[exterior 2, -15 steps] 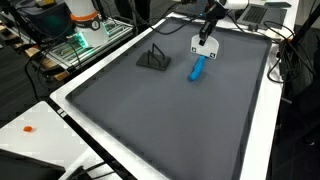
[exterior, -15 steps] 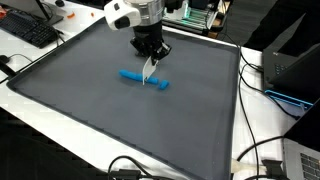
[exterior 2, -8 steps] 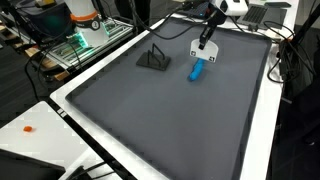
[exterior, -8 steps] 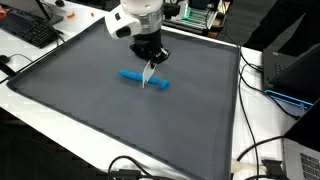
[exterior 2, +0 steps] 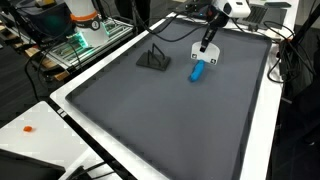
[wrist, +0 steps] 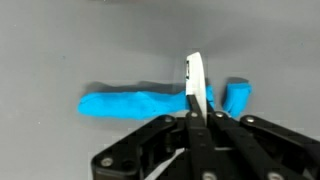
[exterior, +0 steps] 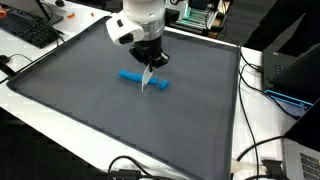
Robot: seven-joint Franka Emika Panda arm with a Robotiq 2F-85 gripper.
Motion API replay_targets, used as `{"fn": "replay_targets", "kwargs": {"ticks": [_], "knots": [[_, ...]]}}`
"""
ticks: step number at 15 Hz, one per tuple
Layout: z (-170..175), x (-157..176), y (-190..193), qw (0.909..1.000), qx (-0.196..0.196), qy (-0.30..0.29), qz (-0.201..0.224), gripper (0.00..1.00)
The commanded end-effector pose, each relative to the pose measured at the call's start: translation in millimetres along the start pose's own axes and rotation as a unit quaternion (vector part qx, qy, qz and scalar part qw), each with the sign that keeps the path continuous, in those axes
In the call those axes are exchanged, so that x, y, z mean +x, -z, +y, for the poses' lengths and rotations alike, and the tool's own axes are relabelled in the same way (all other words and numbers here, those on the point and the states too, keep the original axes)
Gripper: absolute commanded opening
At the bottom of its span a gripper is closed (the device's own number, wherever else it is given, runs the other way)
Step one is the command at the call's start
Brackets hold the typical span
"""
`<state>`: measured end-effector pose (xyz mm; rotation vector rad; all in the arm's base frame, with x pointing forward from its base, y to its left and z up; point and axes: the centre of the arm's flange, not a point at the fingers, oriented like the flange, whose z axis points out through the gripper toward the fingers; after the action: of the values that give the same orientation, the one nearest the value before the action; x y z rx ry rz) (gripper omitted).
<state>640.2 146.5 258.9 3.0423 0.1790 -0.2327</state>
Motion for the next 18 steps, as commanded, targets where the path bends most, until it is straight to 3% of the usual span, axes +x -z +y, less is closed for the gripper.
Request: {"fn": "replay_targets", "kwargs": {"ticks": [1, 10, 18], "knots": [[-2.3, 8.4, -17.9, 0.9995, -0.023, 0.019, -0.007, 0.01], [-4.5, 4.0, -40.0, 0.9991, -0.017, 0.026, -0.028, 0.01], [-6.9, -10.7, -33.5, 0.9982, 0.025, -0.008, -0.053, 0.01]]}}
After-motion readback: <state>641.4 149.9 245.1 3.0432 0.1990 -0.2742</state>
